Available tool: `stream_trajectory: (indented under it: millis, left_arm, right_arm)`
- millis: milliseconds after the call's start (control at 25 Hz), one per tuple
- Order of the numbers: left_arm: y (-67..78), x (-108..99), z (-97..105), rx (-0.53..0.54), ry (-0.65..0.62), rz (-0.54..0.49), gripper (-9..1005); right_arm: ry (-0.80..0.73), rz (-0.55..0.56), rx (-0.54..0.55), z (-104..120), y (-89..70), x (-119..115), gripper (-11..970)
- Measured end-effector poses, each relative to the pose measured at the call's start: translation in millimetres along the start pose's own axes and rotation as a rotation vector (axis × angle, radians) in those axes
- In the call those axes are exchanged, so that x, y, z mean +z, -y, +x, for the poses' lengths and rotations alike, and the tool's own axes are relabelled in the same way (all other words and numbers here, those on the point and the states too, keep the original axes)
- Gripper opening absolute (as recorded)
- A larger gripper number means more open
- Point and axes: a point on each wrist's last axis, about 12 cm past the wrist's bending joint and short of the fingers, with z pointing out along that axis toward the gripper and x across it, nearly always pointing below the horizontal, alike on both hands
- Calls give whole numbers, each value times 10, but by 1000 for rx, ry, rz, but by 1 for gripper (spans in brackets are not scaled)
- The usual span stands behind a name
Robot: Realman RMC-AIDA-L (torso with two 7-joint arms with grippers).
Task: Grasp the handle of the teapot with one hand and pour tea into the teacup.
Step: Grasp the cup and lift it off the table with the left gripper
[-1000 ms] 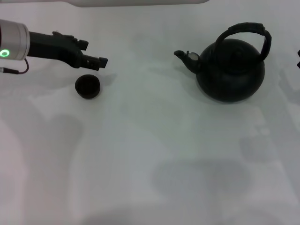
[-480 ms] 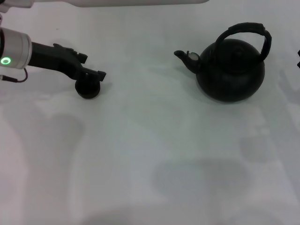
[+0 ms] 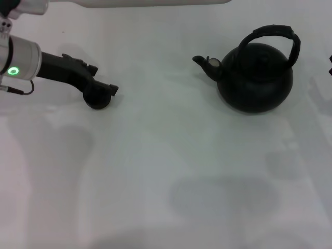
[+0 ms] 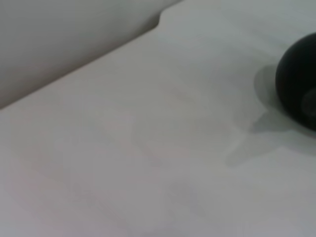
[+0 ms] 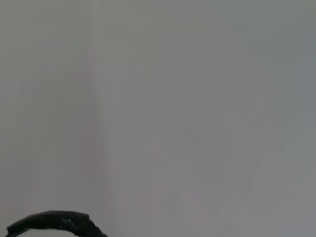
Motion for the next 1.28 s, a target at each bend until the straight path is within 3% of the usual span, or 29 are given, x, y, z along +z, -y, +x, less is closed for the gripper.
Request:
stream_trajectory:
  millis: [1280]
  left_arm:
    - [2, 70, 113, -5, -81, -19, 837]
  right_arm:
    - [1, -2, 16, 2, -15, 1, 864]
